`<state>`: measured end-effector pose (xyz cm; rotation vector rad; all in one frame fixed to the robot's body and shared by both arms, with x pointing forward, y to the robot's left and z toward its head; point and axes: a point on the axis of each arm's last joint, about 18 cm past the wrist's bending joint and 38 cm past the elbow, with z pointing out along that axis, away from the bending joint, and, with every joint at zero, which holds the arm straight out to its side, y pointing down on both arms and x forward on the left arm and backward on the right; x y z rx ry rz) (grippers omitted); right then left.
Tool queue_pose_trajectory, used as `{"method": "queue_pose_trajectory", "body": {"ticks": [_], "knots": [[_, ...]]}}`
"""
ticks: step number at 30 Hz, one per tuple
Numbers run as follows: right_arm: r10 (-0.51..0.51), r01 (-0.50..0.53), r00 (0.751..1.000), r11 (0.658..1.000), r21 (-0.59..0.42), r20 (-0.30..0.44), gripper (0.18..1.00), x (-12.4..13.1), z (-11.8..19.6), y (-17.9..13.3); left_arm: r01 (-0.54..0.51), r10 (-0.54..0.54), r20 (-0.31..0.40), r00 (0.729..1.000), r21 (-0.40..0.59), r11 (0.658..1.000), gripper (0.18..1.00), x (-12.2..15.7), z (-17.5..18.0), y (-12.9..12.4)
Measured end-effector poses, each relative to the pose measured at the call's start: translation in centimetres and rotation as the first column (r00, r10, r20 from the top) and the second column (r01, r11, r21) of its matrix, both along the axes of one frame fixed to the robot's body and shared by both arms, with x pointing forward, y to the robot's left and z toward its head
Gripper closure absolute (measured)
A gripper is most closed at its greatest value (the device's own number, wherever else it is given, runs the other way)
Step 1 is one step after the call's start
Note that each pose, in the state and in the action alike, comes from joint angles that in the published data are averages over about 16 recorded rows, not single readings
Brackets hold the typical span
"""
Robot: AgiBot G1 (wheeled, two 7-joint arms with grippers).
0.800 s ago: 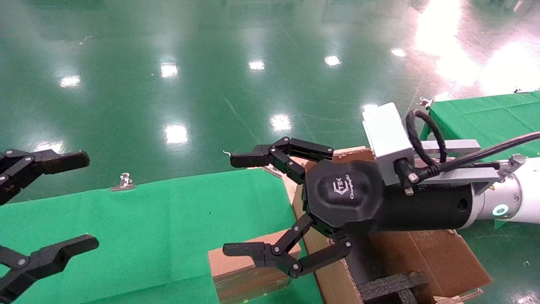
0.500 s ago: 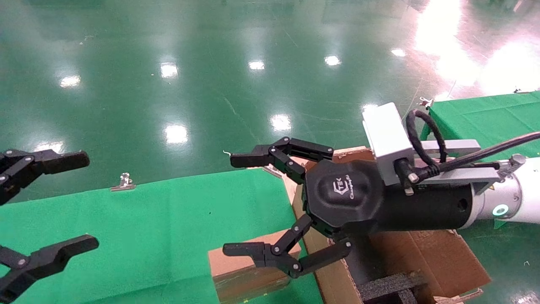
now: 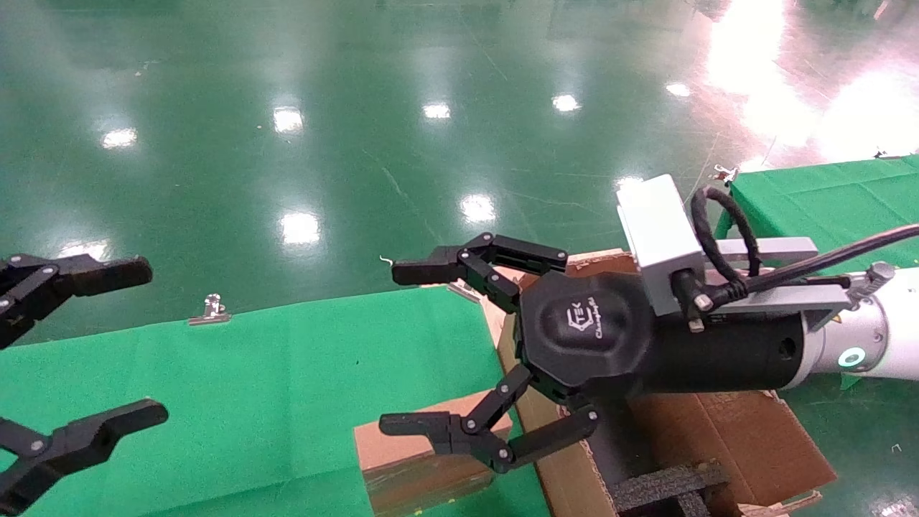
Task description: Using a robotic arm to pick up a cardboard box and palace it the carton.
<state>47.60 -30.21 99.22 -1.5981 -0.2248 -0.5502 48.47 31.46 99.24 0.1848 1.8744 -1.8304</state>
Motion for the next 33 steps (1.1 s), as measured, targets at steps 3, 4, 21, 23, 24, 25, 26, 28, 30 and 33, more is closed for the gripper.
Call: {"method": "queue_pose_trajectory", "body": {"ticks": [3, 4, 21, 23, 24, 25, 26, 28, 30, 33], "knots": [[-0.003, 0.003, 1.000, 1.000, -0.006, -0.003, 0.178, 0.0, -0.1, 0.0, 0.000, 0.000, 0.000, 1.000, 0.000, 1.000, 0.194, 0.0, 0.0, 0.0], [-0.005, 0.005, 1.000, 1.000, -0.011, -0.005, 0.178, 0.1, -0.2, 0.0, 0.000, 0.000, 0.000, 1.000, 0.000, 1.000, 0.196, 0.0, 0.0, 0.0], [-0.151, 0.128, 0.987, 0.948, -0.292, -0.059, 0.178, 4.5, -3.2, -0.1, 0.000, 0.000, 0.000, 1.000, 0.000, 1.000, 0.377, 0.0, 0.0, 0.0], [-0.166, 0.137, 0.984, 0.931, -0.338, -0.058, 0.178, 5.4, -3.6, 0.1, 0.000, 0.000, 0.000, 1.000, 0.000, 1.000, 0.416, 0.0, 0.0, 0.0], [-0.172, 0.140, 0.984, 0.922, -0.361, -0.057, 0.178, 5.8, -3.9, 0.3, 0.000, 0.000, 0.000, 1.000, 0.000, 1.000, 0.442, 0.0, 0.0, 0.0], [-0.176, 0.142, 0.983, 0.913, -0.383, -0.055, 0.178, 6.3, -4.1, 0.5, 0.000, 0.000, 0.000, 1.000, 0.000, 1.000, 0.467, 0.0, 0.0, 0.0], [-0.180, 0.143, 0.982, 0.903, -0.404, -0.053, 0.178, 6.7, -4.3, 0.7, 0.000, 0.000, 0.000, 1.000, 0.000, 1.000, 0.492, 0.0, 0.0, 0.0], [-0.184, 0.144, 0.982, 0.883, -0.447, -0.047, 0.178, 7.6, -4.7, 1.1, 0.000, 0.000, 0.000, 1.000, 0.000, 1.000, 0.535, 0.0, 0.0, 0.0], [-0.187, 0.144, 0.982, 0.861, -0.488, -0.040, 0.178, 8.5, -5.1, 1.6, 0.000, 0.000, 0.000, 1.000, 0.000, 1.000, 0.588, 0.0, 0.0, 0.0], [-0.187, 0.144, 0.982, 0.825, -0.546, -0.025, 0.178, 9.7, -5.6, 2.4, 0.000, 0.000, 0.000, 1.000, 0.000, 1.000, 0.667, 0.0, 0.0, 0.0]]}}
